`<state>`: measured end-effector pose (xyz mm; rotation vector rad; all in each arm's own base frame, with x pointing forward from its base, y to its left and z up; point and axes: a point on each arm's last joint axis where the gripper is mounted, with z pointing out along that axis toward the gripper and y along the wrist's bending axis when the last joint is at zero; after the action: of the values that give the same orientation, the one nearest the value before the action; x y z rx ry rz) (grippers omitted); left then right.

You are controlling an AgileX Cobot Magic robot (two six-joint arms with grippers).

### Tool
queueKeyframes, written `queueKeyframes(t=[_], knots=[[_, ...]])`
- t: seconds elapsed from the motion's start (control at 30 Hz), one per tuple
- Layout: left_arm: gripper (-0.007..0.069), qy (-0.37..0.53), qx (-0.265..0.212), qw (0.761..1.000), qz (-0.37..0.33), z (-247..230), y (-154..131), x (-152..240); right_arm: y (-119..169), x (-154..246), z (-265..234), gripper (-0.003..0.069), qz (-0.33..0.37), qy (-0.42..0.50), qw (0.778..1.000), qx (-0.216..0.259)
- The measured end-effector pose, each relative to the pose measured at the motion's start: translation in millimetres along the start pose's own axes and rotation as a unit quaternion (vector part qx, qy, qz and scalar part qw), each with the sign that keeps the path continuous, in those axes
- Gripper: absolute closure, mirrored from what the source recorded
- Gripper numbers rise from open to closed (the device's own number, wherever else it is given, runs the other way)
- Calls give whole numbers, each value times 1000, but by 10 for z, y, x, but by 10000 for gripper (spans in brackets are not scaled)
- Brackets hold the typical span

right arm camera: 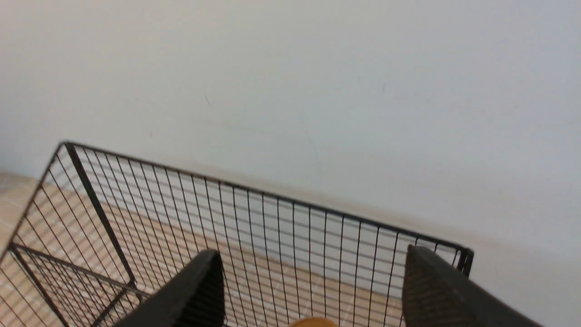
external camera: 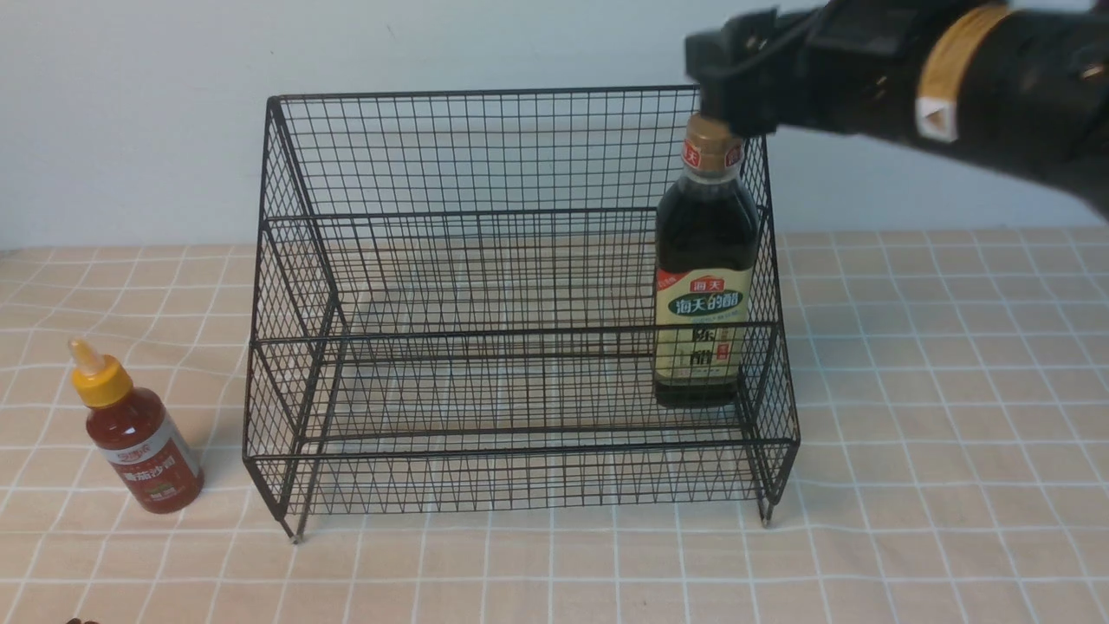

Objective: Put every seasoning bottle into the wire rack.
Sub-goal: Use the left arm to grab the condiment bottle closest to it

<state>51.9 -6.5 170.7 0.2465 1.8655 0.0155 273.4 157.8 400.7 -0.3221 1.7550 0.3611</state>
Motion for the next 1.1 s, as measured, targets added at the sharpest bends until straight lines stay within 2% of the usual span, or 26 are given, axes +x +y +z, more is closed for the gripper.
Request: queueKeyframes(t=[0.13,0.17,0.23,0.27,0.33,0.37,0.43,0.57,0.63,0.77,0.83,0.9,1.1], knots=[[632,0,0,1000,0,0,0,0,-62,-206,-387,224,29,-22,999,16],[632,0,0,1000,0,0,0,0,-96,-248,-527,270,38,-19,999,28],[632,0,0,1000,0,0,0,0,-139,-275,-669,312,38,-11,998,44],[632,0,0,1000,0,0,0,0,-192,-284,-834,382,30,6,997,65],[632,0,0,1000,0,0,0,0,-255,-272,-1022,474,7,34,995,89],[632,0,0,1000,0,0,0,0,-314,-234,-1183,567,-23,72,991,111],[632,0,0,1000,0,0,0,0,-380,-164,-1460,643,-78,134,980,124],[632,0,0,1000,0,0,0,0,-369,-69,-1684,666,-89,193,972,98],[632,0,0,1000,0,0,0,0,-283,-44,-1862,671,-71,199,977,38],[632,0,0,1000,0,0,0,0,-95,-154,-2072,672,-13,123,990,-72],[632,0,0,1000,0,0,0,0,-58,-236,-2141,672,2,74,993,-97],[632,0,0,1000,0,0,0,0,-45,-312,-2198,672,12,29,994,-108],[632,0,0,1000,0,0,0,0,-41,-388,-2235,672,18,-15,993,-114]])
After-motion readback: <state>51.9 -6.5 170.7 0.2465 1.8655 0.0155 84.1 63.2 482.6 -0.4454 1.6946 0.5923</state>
